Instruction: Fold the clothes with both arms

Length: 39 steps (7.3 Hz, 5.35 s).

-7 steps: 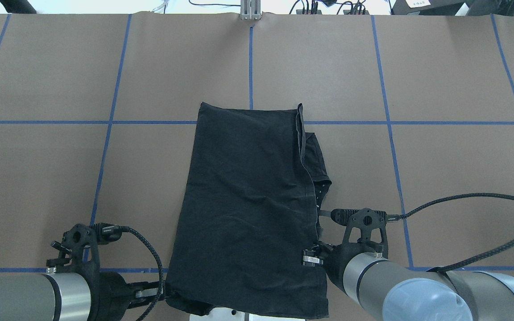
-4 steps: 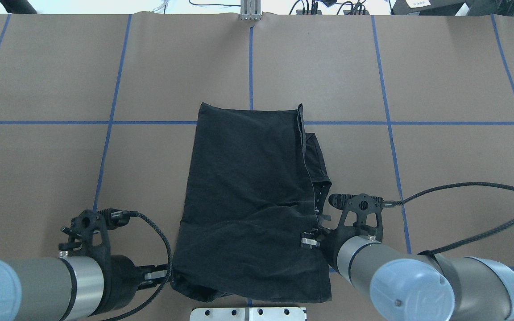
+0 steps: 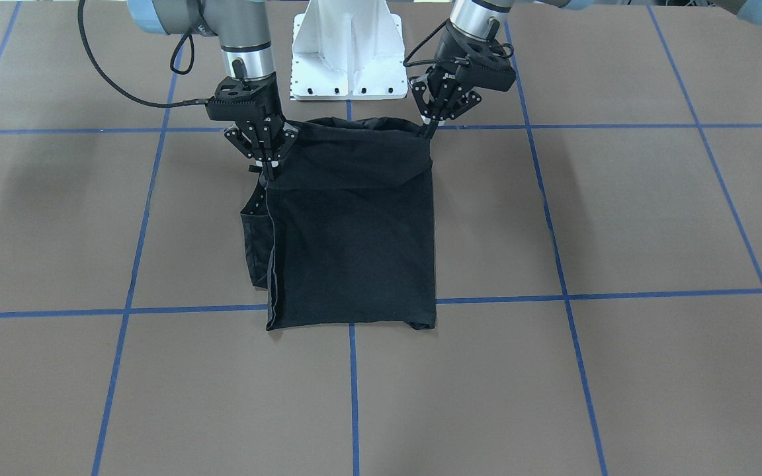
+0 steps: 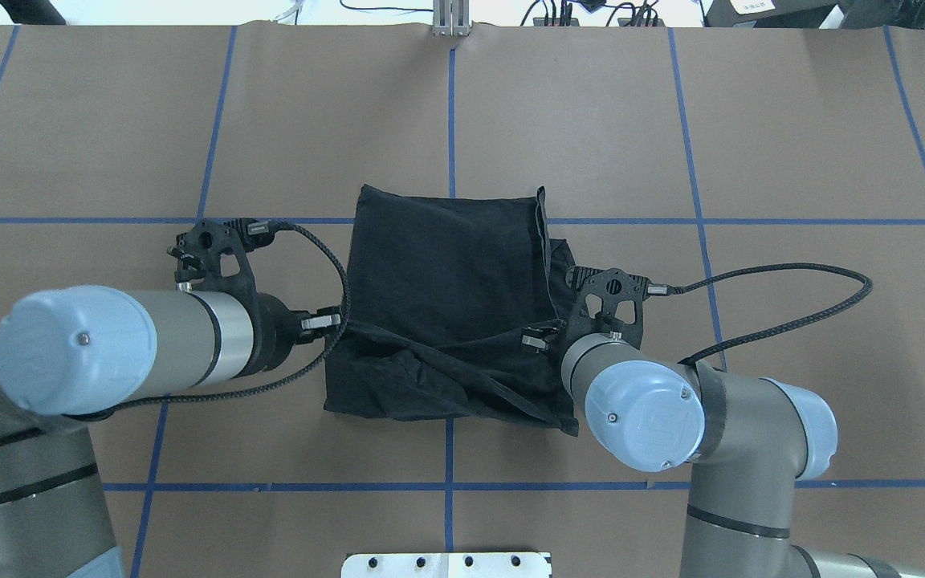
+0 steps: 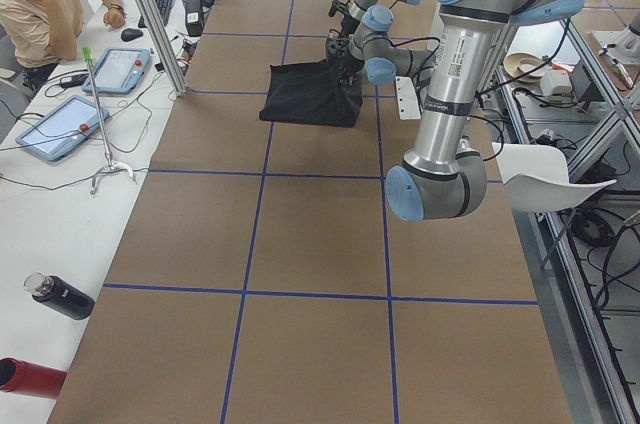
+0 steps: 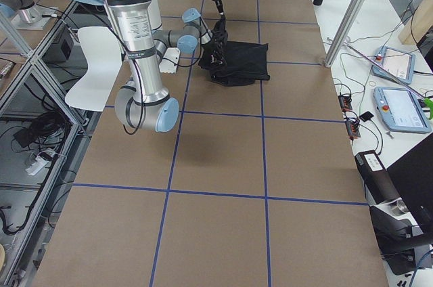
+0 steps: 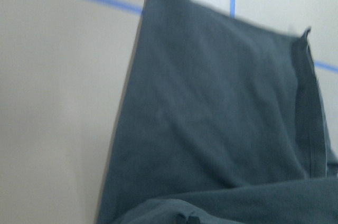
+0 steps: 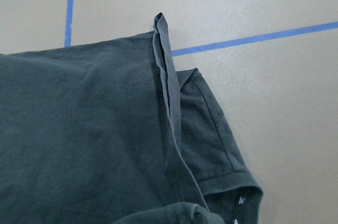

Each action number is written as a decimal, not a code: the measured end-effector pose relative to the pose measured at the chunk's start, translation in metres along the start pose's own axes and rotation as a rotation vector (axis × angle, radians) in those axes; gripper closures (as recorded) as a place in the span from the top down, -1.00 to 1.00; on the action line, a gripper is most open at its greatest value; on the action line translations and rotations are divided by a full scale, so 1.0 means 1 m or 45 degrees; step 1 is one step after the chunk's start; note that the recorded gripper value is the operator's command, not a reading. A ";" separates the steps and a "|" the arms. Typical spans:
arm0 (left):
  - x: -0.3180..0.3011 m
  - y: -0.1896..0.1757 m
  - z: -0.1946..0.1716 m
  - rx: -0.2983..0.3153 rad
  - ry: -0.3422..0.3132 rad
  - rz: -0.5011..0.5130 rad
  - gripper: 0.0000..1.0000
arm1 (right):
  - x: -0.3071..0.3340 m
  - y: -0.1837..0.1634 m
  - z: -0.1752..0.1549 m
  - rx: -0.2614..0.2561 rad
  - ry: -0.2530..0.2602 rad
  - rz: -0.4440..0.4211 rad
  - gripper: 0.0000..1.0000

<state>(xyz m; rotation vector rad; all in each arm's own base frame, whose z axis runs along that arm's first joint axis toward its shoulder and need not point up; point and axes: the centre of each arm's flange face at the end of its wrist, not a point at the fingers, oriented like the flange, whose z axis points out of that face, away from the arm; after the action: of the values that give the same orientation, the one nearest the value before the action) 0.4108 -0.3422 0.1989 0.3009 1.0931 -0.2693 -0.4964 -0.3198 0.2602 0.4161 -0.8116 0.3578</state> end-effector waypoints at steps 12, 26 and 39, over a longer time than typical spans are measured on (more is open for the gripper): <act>0.018 -0.150 0.193 0.203 -0.234 0.132 -1.00 | -0.010 -0.064 0.085 0.105 0.185 -0.035 0.73; -0.046 -0.160 0.104 0.125 -0.063 0.363 1.00 | -0.084 -0.082 0.035 -0.196 0.122 -0.166 -0.99; -0.049 -0.159 0.108 0.120 -0.073 0.356 1.00 | -0.061 -0.205 0.164 -0.020 0.167 -0.240 1.00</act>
<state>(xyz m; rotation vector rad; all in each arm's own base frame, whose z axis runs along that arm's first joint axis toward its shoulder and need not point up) 0.4212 -0.5261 0.2722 0.5225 0.9701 -0.0792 -0.5426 -0.5851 0.2698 0.4462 -0.6409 0.2011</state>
